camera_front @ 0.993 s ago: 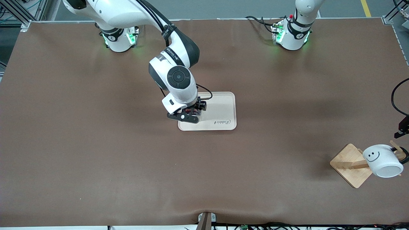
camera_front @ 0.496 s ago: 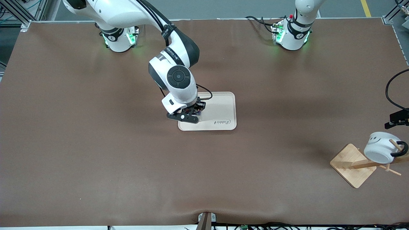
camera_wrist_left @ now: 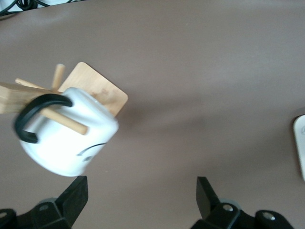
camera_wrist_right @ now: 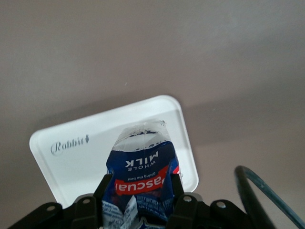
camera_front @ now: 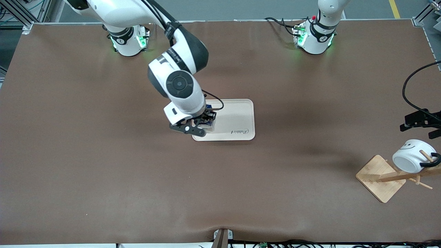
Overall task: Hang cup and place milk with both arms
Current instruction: 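Lift the milk carton with the right gripper while the left gripper withdraws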
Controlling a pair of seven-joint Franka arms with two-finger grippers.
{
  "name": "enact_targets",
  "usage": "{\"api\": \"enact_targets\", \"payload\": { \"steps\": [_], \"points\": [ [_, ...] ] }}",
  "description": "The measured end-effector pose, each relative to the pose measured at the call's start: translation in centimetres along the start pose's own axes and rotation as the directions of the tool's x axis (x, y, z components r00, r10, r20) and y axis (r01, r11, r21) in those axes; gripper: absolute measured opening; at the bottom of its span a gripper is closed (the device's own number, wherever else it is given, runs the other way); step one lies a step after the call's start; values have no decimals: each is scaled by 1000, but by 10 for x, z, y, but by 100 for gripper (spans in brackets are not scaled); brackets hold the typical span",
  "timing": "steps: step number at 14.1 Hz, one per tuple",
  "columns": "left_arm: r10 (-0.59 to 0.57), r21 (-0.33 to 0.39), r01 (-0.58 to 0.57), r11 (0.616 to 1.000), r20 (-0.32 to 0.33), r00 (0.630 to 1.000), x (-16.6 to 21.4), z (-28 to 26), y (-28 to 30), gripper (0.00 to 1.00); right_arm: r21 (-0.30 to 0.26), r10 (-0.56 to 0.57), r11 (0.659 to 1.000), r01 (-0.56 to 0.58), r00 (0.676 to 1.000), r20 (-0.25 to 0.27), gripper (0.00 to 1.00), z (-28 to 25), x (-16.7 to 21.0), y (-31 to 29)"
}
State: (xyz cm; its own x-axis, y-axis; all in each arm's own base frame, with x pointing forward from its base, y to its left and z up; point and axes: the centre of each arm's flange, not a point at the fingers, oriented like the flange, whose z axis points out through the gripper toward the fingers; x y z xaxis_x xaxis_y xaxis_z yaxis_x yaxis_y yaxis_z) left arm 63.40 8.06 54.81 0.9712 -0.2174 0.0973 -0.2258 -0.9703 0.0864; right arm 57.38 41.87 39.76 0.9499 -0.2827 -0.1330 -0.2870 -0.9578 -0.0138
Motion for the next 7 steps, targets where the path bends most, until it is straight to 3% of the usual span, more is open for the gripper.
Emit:
{"api": "enact_targets", "payload": {
  "steps": [7],
  "points": [
    [-88,44,87,995,19,996,-6,-21,57,100,-14,102,995,-102,995,11,53,-50,82,103]
  ]
}}
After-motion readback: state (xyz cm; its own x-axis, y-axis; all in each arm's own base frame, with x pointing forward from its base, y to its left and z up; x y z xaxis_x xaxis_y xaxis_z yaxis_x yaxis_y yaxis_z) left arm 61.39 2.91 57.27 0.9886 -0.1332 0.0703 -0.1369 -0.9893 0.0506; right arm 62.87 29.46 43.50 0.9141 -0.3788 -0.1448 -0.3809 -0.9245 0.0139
